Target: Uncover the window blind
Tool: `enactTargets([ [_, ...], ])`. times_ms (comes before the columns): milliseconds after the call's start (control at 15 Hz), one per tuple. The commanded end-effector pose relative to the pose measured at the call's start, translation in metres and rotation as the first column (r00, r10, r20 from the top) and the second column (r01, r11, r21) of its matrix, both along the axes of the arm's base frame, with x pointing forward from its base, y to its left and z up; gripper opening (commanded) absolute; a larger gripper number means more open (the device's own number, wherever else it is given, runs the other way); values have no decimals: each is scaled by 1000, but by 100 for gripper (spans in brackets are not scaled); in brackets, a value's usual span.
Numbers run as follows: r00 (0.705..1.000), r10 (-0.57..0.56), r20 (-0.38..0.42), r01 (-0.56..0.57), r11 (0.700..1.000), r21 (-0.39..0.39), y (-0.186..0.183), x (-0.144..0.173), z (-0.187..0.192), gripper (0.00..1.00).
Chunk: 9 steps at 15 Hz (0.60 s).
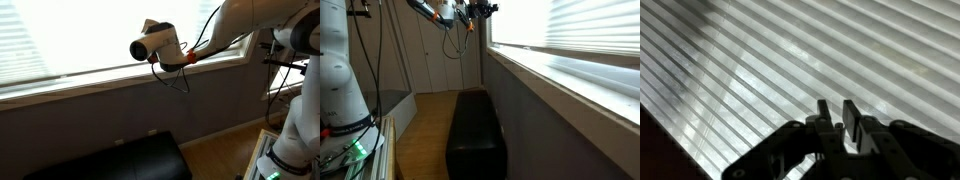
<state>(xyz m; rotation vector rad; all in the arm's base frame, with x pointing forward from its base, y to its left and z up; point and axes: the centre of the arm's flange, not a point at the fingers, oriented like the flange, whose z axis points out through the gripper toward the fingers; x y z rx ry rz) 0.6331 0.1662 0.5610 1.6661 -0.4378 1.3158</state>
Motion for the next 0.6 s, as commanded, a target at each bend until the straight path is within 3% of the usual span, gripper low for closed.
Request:
enactTargets([
  [0, 999, -34, 26, 34, 999, 6, -4, 14, -25, 55],
  [400, 1000, -27, -7, 27, 999, 26, 3, 15, -38, 95],
  [533, 1000, -19, -21, 20, 999, 29, 6, 12, -36, 100],
])
